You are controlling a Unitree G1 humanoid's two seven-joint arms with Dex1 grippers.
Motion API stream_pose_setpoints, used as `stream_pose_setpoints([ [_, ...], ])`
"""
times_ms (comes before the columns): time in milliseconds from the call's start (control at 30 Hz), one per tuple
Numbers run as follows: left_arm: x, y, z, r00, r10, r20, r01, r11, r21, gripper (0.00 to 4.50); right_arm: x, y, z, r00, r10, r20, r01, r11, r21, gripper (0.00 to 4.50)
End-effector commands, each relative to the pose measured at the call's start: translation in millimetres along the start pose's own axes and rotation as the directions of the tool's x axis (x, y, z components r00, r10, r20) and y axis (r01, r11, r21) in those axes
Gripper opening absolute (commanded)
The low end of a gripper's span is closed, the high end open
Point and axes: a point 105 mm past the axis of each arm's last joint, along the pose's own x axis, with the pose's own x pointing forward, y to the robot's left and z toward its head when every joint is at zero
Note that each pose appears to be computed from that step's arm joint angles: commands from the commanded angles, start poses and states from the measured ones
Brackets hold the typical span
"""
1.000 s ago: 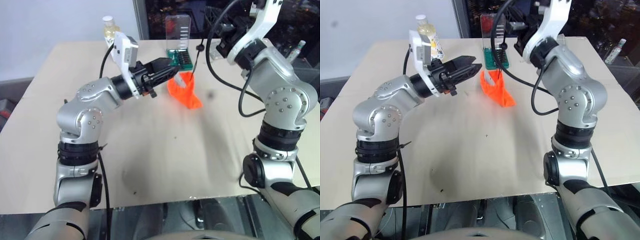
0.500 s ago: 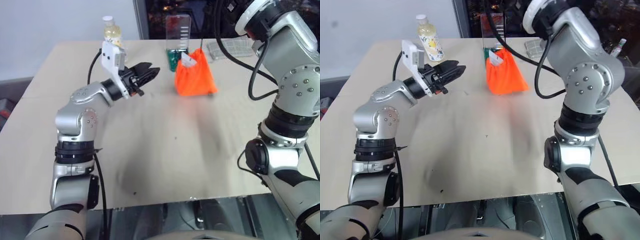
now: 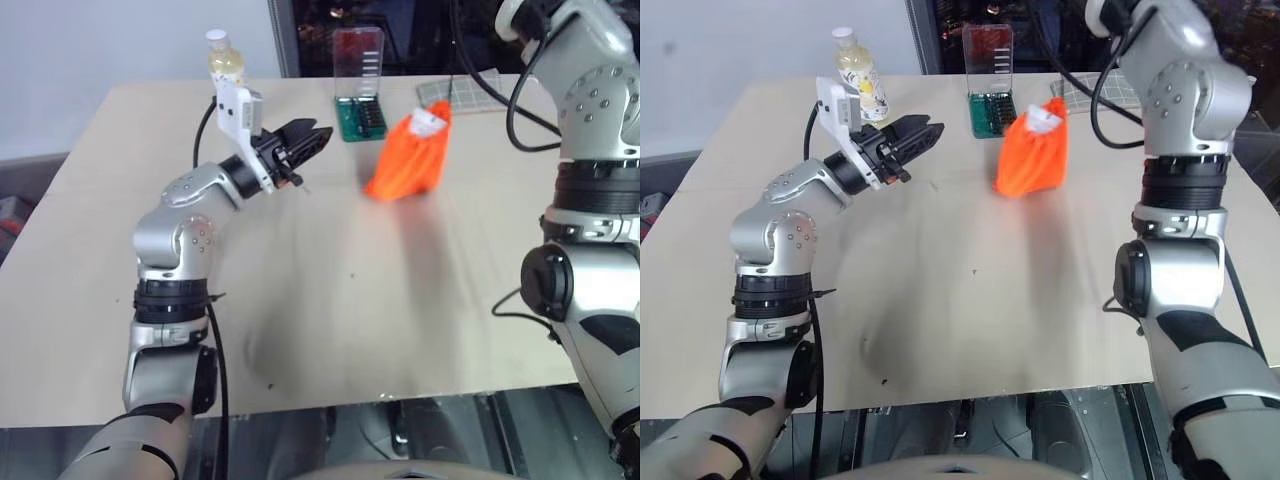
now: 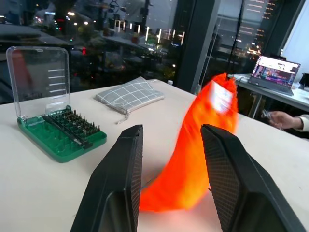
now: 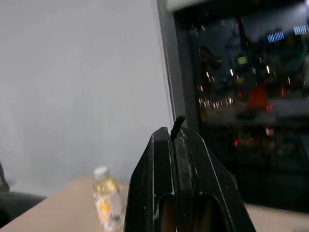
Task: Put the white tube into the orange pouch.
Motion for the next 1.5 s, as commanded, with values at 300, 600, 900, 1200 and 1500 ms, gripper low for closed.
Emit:
stream_pose_setpoints([
  [300, 0, -14, 13, 0.998, -0.014, 0.063, 0.012, 0.999, 0.032, 1.92, 18, 0, 35, 0.989, 0.047, 0.140, -0.039, 0.998, -0.055, 0.00],
  [600, -1, -22, -13, 0.998, -0.026, -0.054, 0.031, 0.995, 0.099, 1.92, -37, 13, -39, 1.000, -0.024, 0.007, 0.023, 0.996, 0.085, 0.00],
  [900, 17, -53, -22, 0.980, -0.188, -0.067, 0.195, 0.973, 0.126, 1.92, -66, 36, -38, 0.998, -0.066, 0.002, 0.064, 0.976, 0.209, 0.00],
  [1200, 53, -83, -10, 0.940, -0.342, 0.019, 0.340, 0.939, 0.054, 1.92, -95, 42, -51, 0.994, -0.072, -0.083, 0.091, 0.961, 0.260, 0.00],
  [1500, 70, -100, 1, 0.897, -0.439, 0.056, 0.434, 0.897, 0.078, 1.92, -104, 46, -53, 0.990, -0.087, -0.108, 0.112, 0.960, 0.258, 0.00],
])
